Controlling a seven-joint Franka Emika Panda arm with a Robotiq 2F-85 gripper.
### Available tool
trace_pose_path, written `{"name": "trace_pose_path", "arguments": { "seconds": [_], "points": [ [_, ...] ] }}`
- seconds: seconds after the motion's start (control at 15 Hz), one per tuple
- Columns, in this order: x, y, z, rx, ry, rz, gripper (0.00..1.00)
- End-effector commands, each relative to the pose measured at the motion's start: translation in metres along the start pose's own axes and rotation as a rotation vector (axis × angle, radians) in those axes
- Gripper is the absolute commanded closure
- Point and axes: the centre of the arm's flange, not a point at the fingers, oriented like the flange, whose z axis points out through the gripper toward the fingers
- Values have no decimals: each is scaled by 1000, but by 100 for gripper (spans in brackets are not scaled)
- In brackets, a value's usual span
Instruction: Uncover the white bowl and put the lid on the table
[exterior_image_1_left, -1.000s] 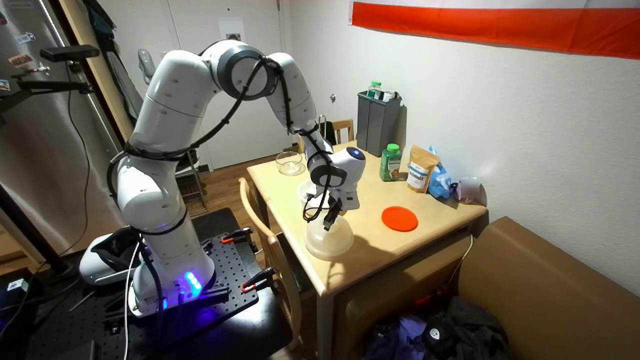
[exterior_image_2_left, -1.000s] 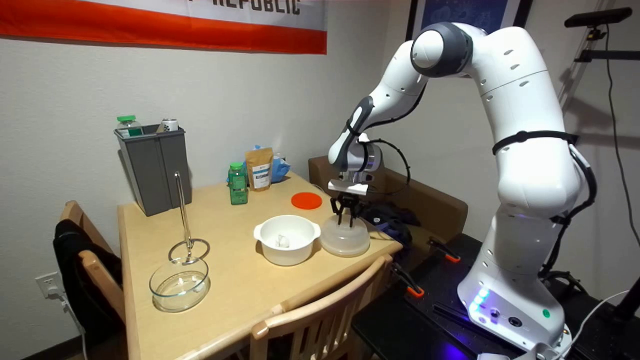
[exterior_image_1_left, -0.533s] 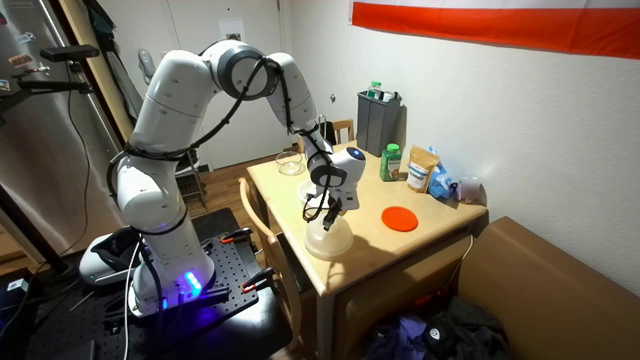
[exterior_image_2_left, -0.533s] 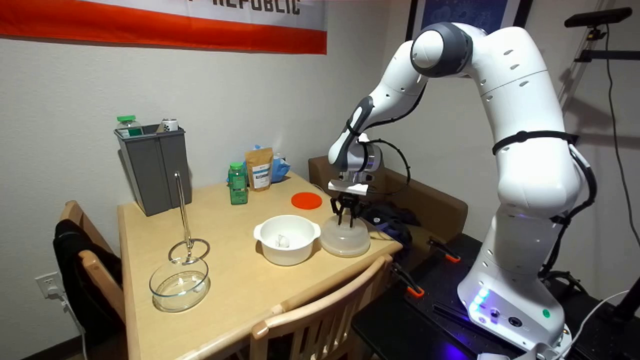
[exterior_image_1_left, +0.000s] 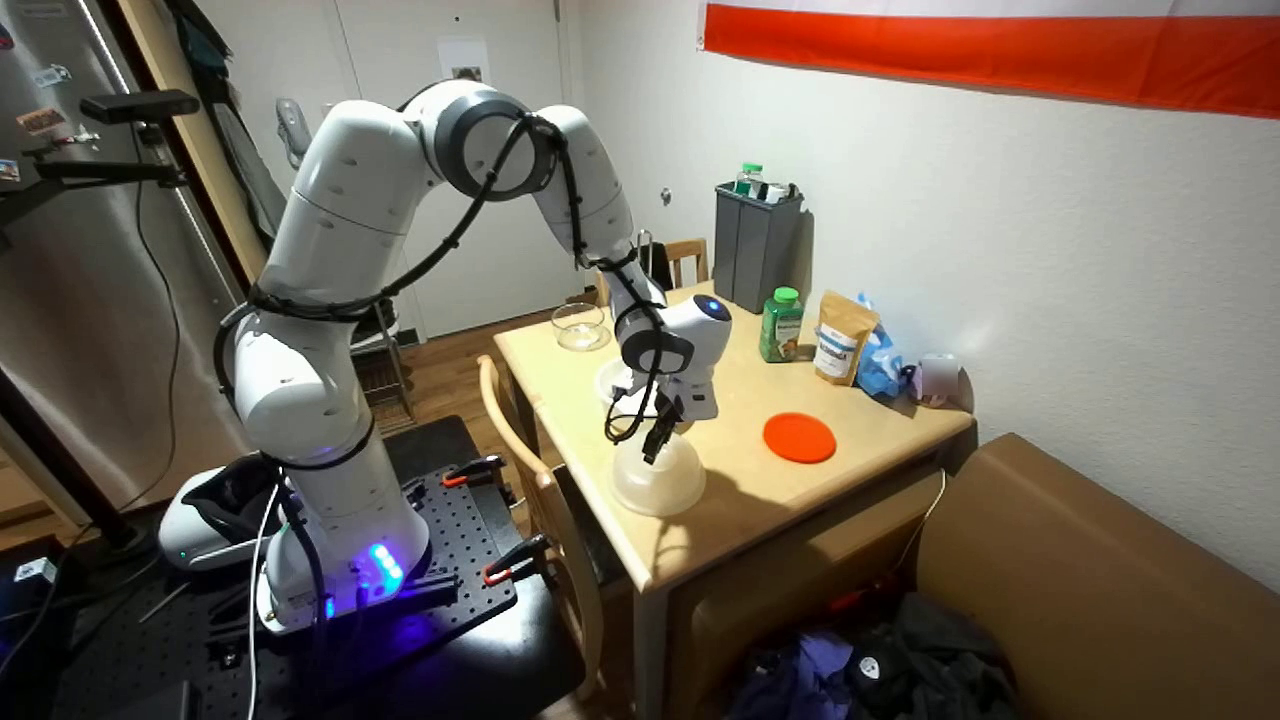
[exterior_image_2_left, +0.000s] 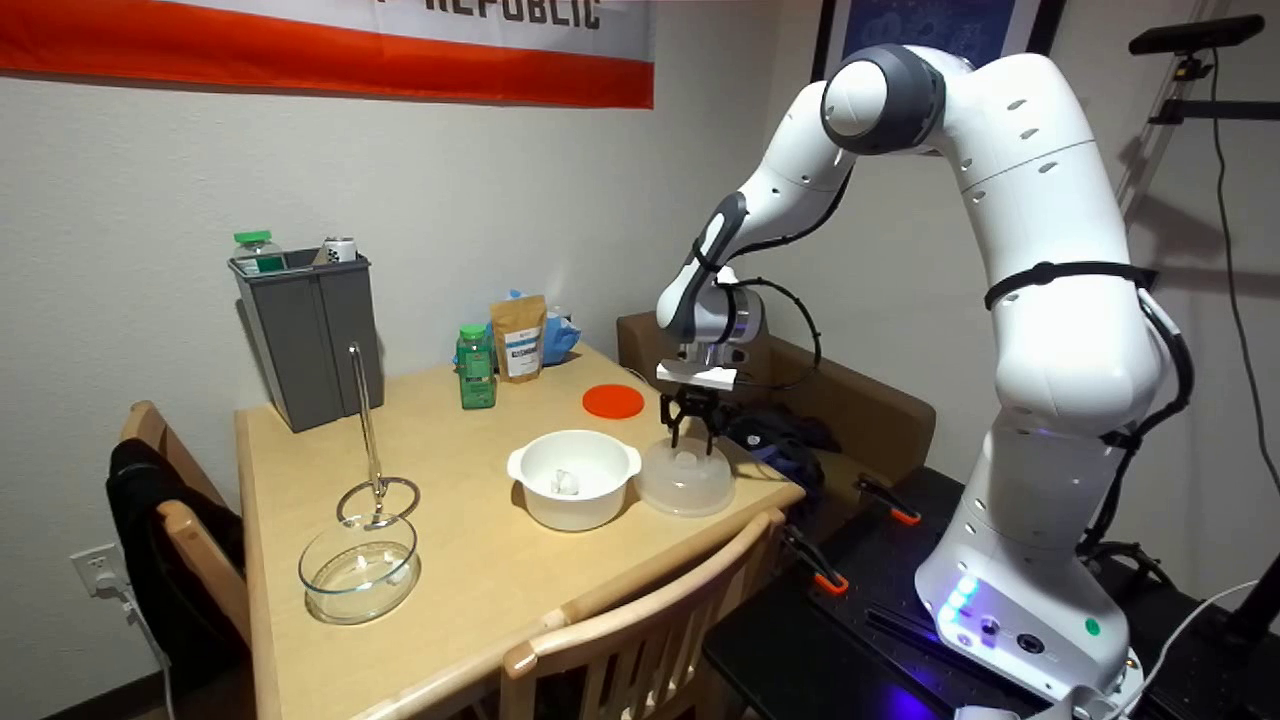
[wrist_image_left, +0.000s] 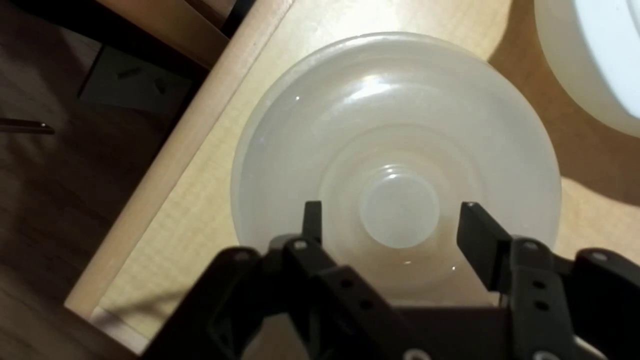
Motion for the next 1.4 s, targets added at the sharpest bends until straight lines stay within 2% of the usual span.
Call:
{"name": "trace_pose_path", "arguments": {
  "seconds": [0.0,0.13,0.2,0.27,0.4,0.73,1.13,1.2,1.33],
  "points": [
    [-1,-4,-4,7,-18,23,28],
    [-1,-4,-4,9,-6,14,19],
    [0,-4,-4,10,-4,8,19],
    [0,-3,-4,5,3,-2,11],
    [-18,-2,-24,1,9,-24,1],
    [-65,-32,-85,-7,72,-177,0],
    [-128,-43,-133,-38,135,-354,0],
    [-106,-54,-116,-20,126,-327,0],
    [-112,-56,-121,-16,130,-341,0]
  ]
}}
